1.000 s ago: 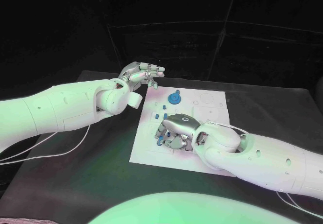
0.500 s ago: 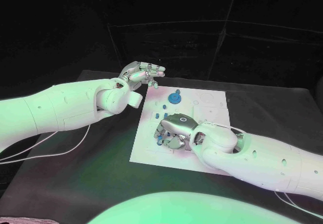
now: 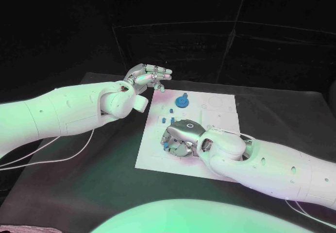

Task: Assemble the parts on the task board

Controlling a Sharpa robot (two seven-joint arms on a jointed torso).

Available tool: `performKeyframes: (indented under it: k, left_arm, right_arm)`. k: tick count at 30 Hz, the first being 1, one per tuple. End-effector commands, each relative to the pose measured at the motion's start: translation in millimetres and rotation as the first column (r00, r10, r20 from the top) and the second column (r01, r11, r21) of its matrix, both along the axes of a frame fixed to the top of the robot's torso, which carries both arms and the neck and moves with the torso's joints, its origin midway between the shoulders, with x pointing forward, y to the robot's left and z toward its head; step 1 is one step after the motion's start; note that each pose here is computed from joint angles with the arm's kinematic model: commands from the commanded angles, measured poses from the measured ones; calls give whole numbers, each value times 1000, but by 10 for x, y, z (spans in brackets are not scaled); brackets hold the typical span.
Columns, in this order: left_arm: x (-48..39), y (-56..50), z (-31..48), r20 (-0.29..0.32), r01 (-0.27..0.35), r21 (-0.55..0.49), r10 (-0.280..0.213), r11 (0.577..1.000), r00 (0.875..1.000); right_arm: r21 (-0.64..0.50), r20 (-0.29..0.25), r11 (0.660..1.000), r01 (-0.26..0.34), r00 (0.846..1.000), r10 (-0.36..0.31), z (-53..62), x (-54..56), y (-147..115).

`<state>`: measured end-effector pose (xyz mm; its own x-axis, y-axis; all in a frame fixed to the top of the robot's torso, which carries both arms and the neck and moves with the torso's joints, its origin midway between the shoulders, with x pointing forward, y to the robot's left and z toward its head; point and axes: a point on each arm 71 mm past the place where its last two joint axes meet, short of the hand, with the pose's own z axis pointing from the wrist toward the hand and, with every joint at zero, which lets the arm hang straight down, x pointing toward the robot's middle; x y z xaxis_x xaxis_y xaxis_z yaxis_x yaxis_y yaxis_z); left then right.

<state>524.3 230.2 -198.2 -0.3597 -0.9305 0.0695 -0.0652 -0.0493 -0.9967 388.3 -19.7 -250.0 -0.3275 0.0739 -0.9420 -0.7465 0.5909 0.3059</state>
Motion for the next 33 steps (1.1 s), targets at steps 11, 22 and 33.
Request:
performKeyframes:
  k: [11, 22, 33]
  left_arm:
    - [0, -5, 11, -2, 12, -8, -12, 1000, 1000]
    - [1, -2, 8, -6, 14, -8, -14, 1000, 1000]
    - [-3, 19, 6, -8, 14, -7, -14, 1000, 1000]
  right_arm:
    - [43, 1, 999, 2, 1000, -2, 43, -14, -24]
    - [151, 25, 987, 49, 998, -54, 114, 15, -89]
    - [298, -7, 947, 120, 992, -124, 257, 27, -466]
